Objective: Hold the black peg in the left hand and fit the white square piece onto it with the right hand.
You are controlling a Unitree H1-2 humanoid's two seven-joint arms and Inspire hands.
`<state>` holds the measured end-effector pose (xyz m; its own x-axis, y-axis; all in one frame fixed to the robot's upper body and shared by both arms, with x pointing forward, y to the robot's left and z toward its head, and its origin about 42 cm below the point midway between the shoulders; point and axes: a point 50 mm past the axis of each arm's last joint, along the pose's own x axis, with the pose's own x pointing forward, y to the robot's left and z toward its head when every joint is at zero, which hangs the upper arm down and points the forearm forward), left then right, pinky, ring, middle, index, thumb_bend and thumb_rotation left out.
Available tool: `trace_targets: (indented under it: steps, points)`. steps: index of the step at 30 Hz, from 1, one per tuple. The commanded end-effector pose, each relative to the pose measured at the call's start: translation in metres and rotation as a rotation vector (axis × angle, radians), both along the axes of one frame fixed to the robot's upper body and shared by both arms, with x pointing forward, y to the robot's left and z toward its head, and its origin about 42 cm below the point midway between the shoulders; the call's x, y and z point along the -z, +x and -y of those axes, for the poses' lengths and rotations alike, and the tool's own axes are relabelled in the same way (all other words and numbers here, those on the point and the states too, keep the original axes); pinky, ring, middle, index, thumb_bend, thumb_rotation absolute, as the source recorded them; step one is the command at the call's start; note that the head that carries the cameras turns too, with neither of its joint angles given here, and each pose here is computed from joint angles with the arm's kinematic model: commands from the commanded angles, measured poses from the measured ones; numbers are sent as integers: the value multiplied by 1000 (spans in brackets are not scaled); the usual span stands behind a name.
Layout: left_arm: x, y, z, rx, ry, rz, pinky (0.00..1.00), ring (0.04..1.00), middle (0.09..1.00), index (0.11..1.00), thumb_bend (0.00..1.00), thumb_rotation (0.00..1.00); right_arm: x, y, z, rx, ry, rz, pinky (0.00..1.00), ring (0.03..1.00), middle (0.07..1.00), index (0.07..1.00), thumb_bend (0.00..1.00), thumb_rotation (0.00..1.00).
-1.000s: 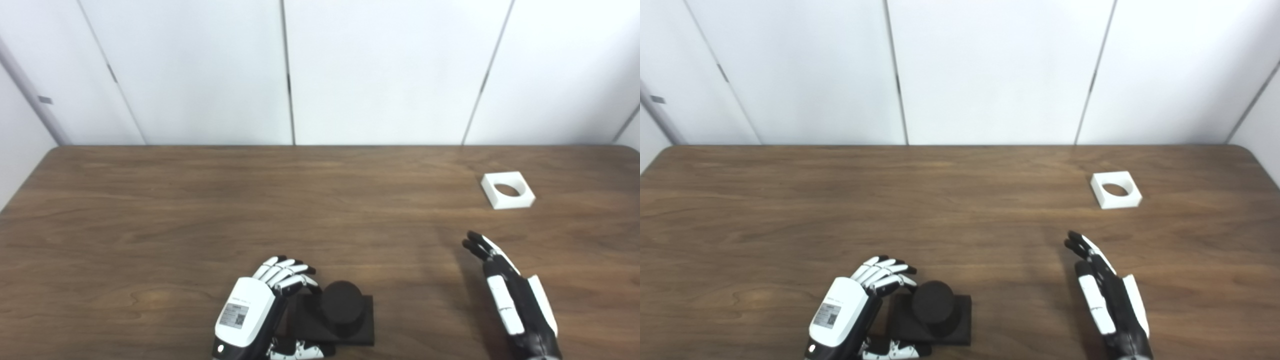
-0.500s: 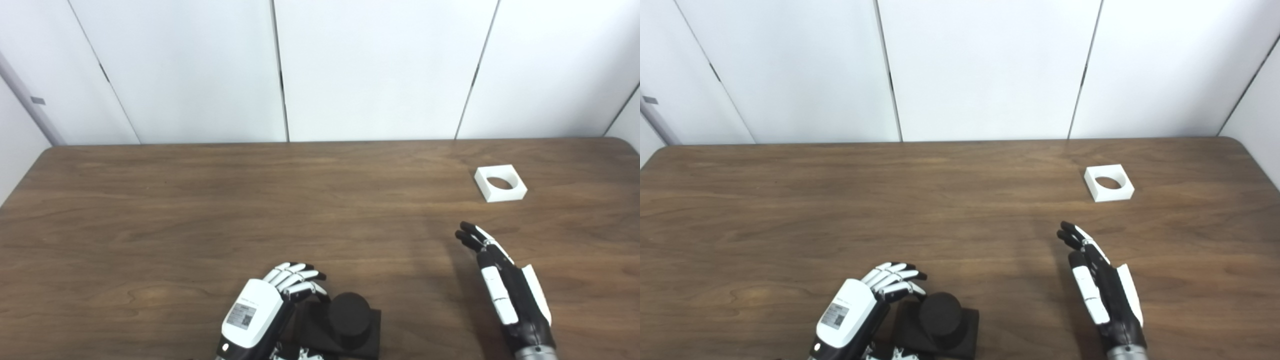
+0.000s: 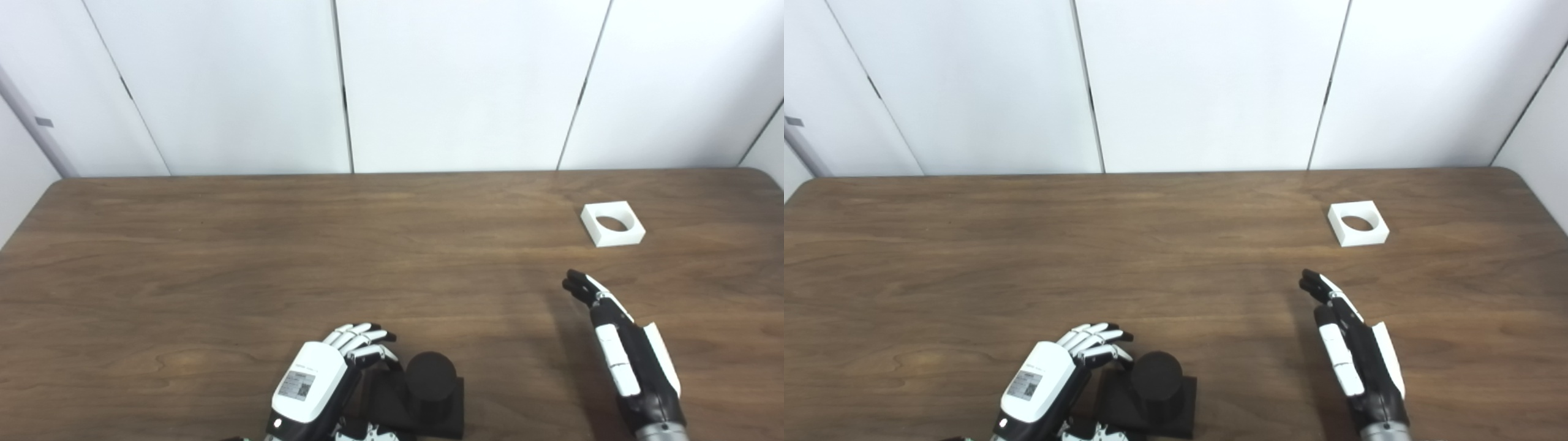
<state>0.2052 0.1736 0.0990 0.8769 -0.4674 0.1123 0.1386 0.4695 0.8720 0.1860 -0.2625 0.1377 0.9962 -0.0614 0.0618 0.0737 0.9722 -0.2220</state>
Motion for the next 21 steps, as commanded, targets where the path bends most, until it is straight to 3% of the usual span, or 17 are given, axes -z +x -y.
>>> trace_targets:
  steps: [1,4,5,8,10,12,14,17,21]
  points:
    - [12,4,-11,-55,100,-64,854,857,814,488,515,50,-23,3,1,-11,-3,75,970,940,889,862,550,804]
    - [11,5,-11,-55,96,-58,842,851,810,488,516,49,-37,9,10,-19,-69,79,925,928,900,894,576,652]
    - [10,5,-11,-55,95,-55,839,848,808,488,517,48,-43,12,14,-19,-89,80,950,943,918,910,627,551]
    - [9,5,-11,-57,90,-51,832,846,806,488,517,48,-56,21,22,-16,-130,83,958,954,935,920,682,447]
    - [9,5,-12,-60,87,-51,829,845,805,488,517,48,-67,31,30,-6,-181,94,876,927,935,917,715,370]
    - [8,4,-13,-60,80,-55,830,847,807,488,517,48,-79,44,41,13,-287,102,808,894,920,905,750,324]
    - [7,4,-14,-60,67,-64,813,851,811,488,516,48,-92,55,54,31,-432,92,875,907,910,888,801,327]
    - [5,3,-15,-60,59,-67,773,852,815,488,515,48,-112,70,73,33,-610,53,966,986,970,876,845,311]
    - [2,2,-20,-60,59,-64,796,849,816,488,515,47,-137,93,93,41,-781,32,951,999,980,845,895,234]
